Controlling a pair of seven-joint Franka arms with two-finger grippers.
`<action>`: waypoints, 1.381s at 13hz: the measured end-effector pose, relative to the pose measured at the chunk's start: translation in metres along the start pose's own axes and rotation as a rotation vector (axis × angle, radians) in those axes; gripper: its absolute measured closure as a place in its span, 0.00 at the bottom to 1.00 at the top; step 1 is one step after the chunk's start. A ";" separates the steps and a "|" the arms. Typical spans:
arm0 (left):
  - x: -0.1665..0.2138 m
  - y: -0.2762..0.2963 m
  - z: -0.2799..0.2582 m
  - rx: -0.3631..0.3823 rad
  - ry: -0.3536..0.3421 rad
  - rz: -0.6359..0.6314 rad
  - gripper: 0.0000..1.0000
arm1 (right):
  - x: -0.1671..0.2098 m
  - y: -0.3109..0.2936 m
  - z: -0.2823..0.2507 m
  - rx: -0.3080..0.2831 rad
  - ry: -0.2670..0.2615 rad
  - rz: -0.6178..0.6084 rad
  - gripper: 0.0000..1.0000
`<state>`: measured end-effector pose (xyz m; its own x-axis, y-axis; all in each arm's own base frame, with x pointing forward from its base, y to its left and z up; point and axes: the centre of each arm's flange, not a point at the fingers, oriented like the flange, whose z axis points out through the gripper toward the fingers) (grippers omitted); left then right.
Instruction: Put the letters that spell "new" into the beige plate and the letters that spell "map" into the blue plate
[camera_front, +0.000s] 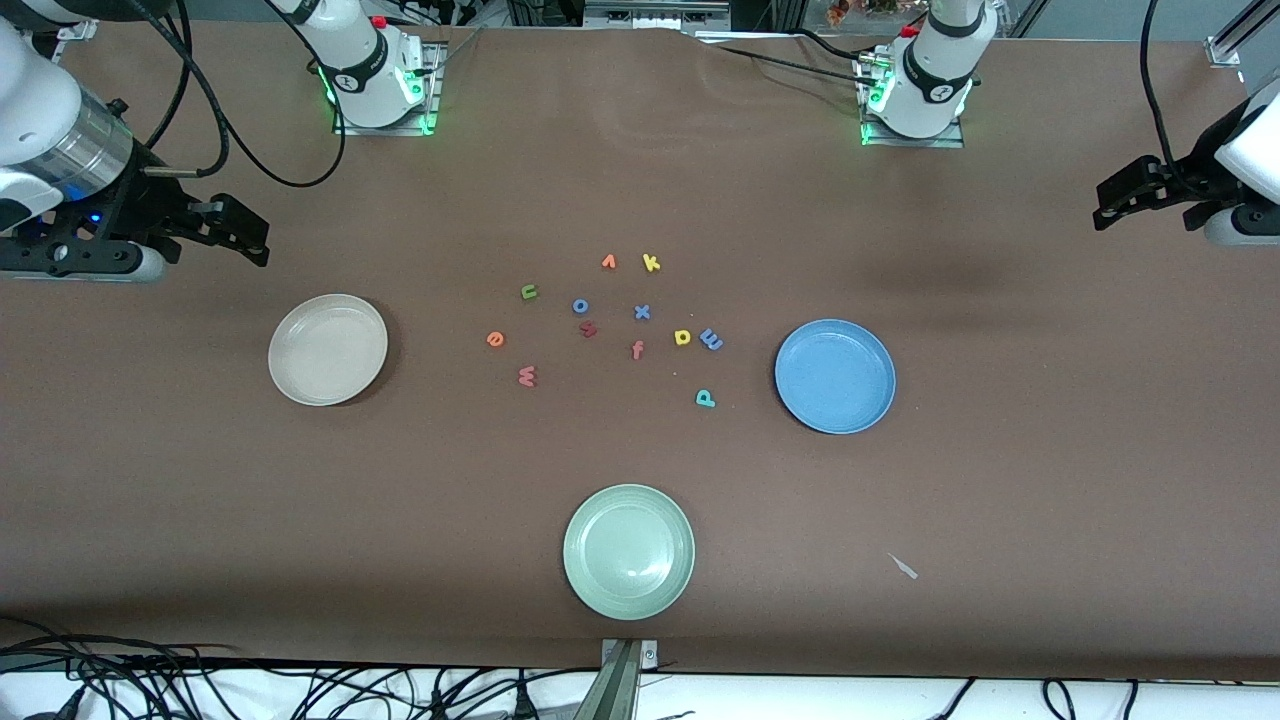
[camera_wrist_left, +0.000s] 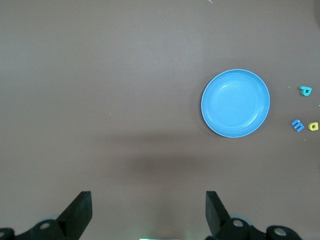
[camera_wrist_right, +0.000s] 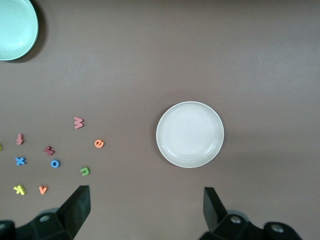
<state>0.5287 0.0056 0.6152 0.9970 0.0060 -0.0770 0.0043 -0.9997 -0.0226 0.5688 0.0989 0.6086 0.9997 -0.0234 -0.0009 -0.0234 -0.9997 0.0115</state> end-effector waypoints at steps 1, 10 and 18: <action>0.000 0.000 0.000 0.000 0.000 -0.001 0.00 | 0.000 0.000 0.000 0.000 0.000 0.000 0.00; 0.000 -0.001 0.001 0.000 -0.002 -0.002 0.00 | -0.002 -0.004 0.001 -0.001 -0.007 -0.007 0.00; 0.000 -0.002 0.001 -0.001 -0.002 -0.003 0.00 | -0.002 -0.005 0.001 -0.001 -0.007 -0.010 0.00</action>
<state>0.5290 0.0072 0.6141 0.9968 0.0089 -0.0791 0.0072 -0.9997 -0.0223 0.5671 0.1043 0.6080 0.9999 -0.0138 -0.0077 -0.0137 -0.9998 0.0128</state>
